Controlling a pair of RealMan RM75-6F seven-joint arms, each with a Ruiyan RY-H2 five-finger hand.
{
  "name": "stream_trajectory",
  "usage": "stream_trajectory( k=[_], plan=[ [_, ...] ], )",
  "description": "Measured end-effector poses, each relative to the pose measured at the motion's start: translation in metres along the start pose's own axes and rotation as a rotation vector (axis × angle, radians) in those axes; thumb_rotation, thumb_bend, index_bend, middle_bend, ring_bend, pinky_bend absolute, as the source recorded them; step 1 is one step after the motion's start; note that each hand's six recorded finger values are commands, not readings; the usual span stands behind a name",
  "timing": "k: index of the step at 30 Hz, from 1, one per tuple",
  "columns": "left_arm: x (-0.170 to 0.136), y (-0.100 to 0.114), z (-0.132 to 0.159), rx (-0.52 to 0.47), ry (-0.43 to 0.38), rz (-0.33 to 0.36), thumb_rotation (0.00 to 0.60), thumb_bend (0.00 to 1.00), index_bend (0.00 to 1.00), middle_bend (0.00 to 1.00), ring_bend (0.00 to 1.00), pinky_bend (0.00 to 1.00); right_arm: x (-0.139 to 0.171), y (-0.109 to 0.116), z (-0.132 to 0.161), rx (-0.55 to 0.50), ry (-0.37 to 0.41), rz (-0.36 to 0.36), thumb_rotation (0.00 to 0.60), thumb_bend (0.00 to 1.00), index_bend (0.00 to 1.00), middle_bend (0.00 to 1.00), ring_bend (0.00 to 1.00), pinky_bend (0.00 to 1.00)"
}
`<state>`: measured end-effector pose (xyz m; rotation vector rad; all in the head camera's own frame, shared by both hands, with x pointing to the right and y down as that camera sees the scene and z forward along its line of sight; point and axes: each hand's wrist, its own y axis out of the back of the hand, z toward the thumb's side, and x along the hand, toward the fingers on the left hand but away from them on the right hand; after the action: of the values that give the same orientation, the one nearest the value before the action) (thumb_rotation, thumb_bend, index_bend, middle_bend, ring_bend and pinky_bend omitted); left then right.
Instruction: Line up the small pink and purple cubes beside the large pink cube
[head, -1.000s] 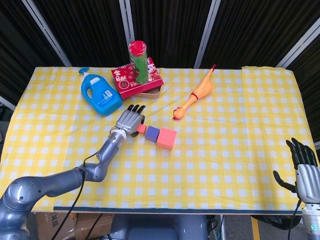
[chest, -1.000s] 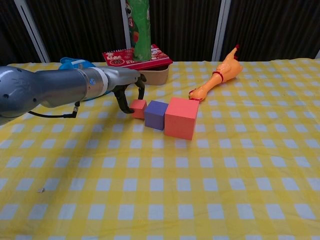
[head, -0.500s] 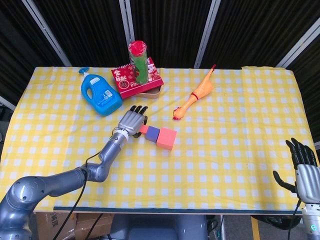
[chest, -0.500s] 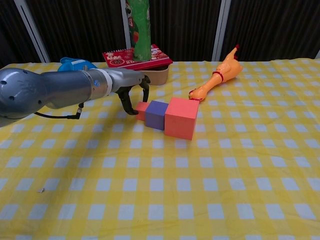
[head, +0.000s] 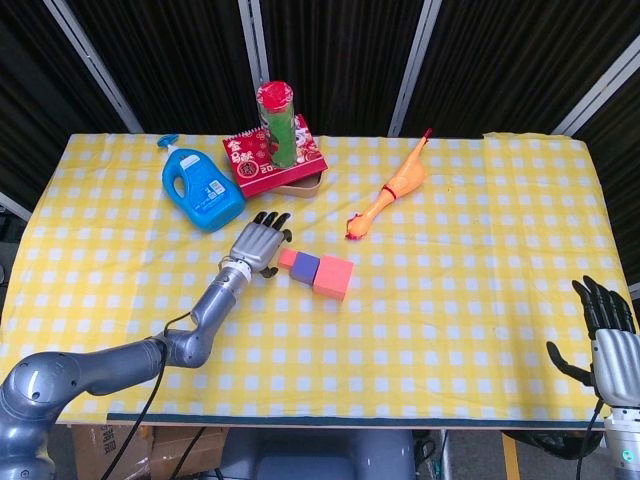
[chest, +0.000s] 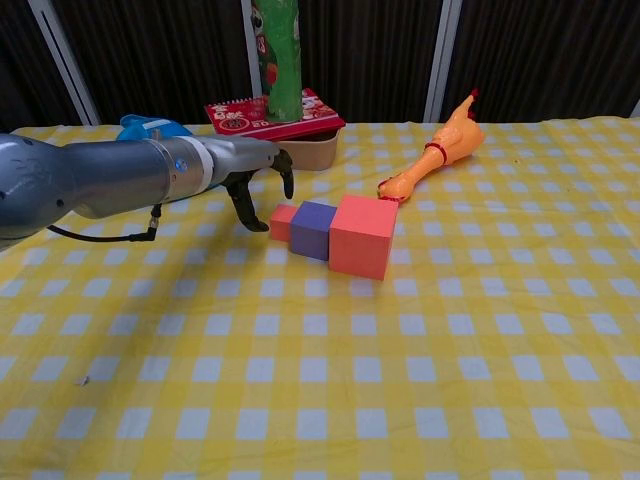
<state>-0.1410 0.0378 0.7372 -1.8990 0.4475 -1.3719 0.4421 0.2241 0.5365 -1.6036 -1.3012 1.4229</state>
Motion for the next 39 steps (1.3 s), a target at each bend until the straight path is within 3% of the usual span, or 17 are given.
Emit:
stream_trajectory(
  k=[9,17,39],
  plan=[
    [-0.024,0.003,-0.031,0.016,0.047,-0.026,0.6,0.39,0.24,0.0,0.0,0.05,0.001,-0.001,0.001,0.004,0.004,-0.002,0.6,0.37,0.0,0.0,0.0,0.04],
    [-0.036,-0.007,-0.037,0.061,0.055,-0.076,0.6,0.42,0.24,0.0,0.0,0.05,0.001,0.0,0.002,0.003,0.005,-0.005,0.6,0.37,0.0,0.0,0.0,0.04],
    [-0.021,-0.018,-0.003,0.078,0.027,-0.09,0.6,0.42,0.24,0.0,0.0,0.05,0.001,0.0,0.001,-0.004,0.005,-0.001,0.6,0.37,0.0,0.0,0.0,0.04]
  ],
)
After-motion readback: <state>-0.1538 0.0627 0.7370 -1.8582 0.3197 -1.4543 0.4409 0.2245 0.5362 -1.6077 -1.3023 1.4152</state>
